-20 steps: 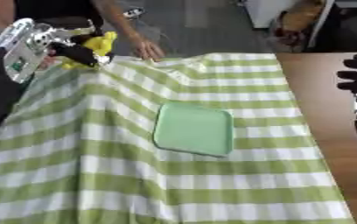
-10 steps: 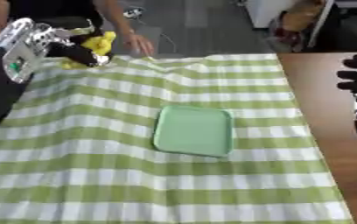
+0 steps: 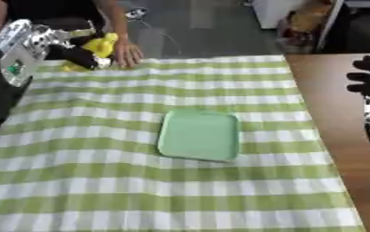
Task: Pick up objects on the table and place them in the box.
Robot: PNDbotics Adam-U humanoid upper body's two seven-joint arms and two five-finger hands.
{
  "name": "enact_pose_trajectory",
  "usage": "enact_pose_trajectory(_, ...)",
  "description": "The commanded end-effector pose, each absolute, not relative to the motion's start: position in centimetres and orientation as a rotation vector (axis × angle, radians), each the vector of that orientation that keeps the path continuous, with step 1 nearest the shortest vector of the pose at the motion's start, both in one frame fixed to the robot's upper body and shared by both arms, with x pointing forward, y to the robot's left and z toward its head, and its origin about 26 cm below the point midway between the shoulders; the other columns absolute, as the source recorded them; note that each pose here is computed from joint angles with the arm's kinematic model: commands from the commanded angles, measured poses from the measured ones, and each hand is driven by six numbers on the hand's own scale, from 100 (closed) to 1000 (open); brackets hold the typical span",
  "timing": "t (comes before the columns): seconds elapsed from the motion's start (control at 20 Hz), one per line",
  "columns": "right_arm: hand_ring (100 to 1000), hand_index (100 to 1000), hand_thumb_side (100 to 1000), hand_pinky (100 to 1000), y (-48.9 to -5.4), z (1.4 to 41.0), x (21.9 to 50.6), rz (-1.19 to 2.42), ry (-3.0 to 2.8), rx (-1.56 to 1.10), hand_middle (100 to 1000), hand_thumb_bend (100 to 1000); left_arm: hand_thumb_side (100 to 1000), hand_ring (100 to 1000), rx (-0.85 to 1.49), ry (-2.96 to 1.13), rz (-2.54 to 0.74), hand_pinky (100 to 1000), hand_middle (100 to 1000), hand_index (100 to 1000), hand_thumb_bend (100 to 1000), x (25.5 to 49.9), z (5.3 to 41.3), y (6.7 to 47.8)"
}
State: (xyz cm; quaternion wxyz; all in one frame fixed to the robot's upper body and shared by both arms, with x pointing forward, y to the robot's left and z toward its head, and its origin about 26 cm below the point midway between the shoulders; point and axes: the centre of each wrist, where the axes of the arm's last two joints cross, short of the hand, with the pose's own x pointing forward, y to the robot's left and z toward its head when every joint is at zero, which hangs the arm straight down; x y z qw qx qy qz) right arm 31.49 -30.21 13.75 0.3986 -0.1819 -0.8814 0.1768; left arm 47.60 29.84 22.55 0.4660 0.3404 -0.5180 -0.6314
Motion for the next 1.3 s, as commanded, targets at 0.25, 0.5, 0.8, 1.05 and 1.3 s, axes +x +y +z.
enact_pose_trajectory(0.25, 750, 887, 834, 693, -30.2, 14.7, 31.6, 0.47, -2.259, -0.461, 780, 100, 524, 100, 0.819, -1.373, -1.547, 100, 142, 319, 100, 48.9, 23.4, 25.2)
enact_pose_trajectory(0.5, 750, 887, 834, 693, -29.8, 14.9, 31.7, 0.469, -2.272, -0.439, 780, 100, 523, 100, 0.8, -1.419, -1.566, 100, 140, 316, 100, 49.4, 21.9, 20.8)
enact_pose_trajectory(0.8, 751, 888, 834, 693, -29.6, 15.0, 31.8, 0.466, -2.28, -0.43, 781, 100, 523, 100, 0.791, -1.429, -1.567, 100, 139, 315, 100, 49.6, 20.0, 18.8)
enact_pose_trajectory(1.05, 751, 888, 834, 693, -29.5, 15.2, 31.8, 0.465, -2.287, -0.426, 781, 100, 523, 100, 0.793, -1.417, -1.584, 100, 139, 315, 100, 49.6, 19.2, 18.5)
enact_pose_trajectory(1.3, 751, 888, 833, 694, -29.4, 15.3, 31.9, 0.468, -2.292, -0.42, 781, 100, 524, 100, 0.788, -1.418, -1.598, 100, 139, 315, 100, 49.5, 18.7, 18.0)
